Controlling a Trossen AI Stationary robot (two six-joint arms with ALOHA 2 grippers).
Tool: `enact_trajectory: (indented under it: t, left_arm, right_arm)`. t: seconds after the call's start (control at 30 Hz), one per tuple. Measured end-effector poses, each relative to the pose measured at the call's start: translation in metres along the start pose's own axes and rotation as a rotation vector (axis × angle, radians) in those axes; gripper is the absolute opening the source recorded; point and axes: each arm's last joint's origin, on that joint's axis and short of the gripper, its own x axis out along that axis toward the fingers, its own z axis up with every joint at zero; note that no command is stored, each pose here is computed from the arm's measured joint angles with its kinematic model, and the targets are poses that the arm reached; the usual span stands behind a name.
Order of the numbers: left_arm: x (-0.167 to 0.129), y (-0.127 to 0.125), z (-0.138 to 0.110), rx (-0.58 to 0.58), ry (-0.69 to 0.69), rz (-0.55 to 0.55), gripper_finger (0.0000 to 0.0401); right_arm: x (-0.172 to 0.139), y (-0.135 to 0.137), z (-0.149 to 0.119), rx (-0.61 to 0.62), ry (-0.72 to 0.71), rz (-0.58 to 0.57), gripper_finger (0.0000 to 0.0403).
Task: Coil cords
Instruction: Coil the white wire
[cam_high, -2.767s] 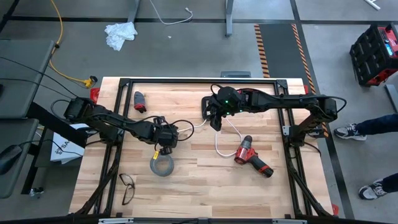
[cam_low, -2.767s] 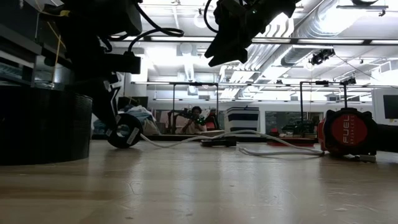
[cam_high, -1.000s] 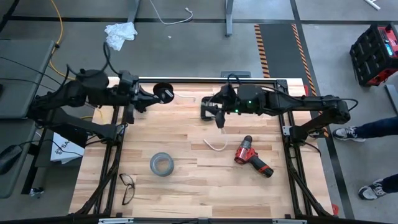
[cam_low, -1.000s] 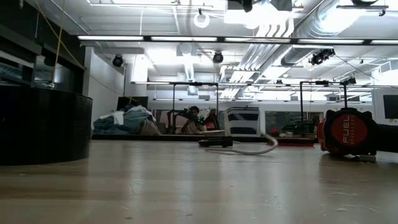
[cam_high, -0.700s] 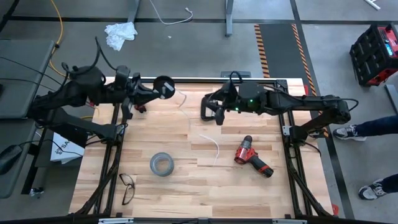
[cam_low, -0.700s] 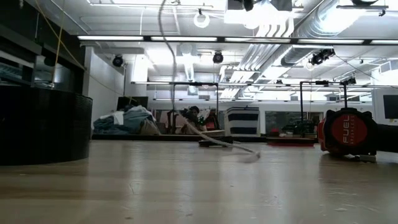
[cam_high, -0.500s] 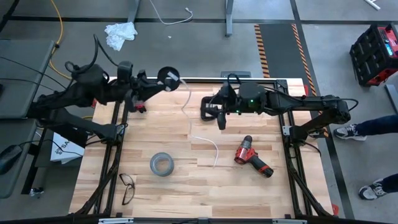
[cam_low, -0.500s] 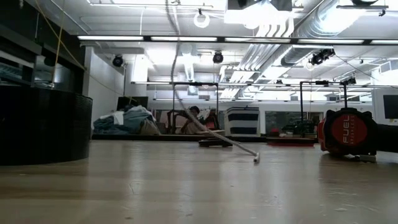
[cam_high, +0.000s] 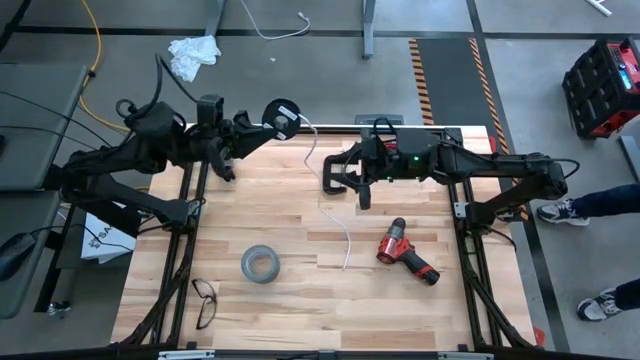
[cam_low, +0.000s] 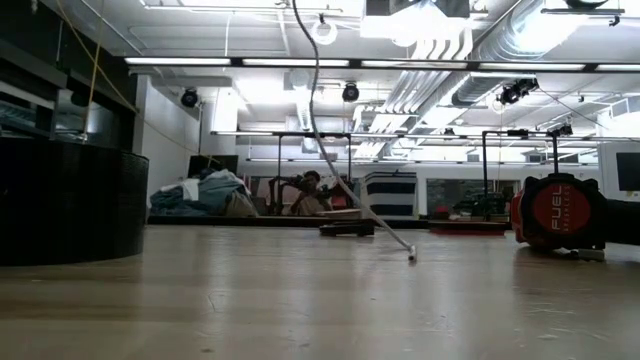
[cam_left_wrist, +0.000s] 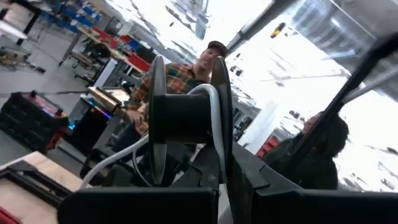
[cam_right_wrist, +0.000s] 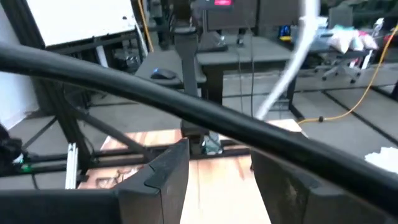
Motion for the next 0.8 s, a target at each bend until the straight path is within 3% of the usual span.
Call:
enact_trajectory:
  t: [0.37, 0.8]
  left_arm:
    - [-0.006, -0.008, 0.005, 0.110, 0.014, -0.148, 0.0001]
    - [-0.007, -0.016, 0.015, 0.163, -0.073, -0.268, 0.0001]
  right_arm:
    - [0.009, -0.002, 0.008, 0.092, -0.137, -0.053, 0.0167]
    - [0.016, 0.001, 0.017, 0.212, -0.281, 0.040, 0.0167]
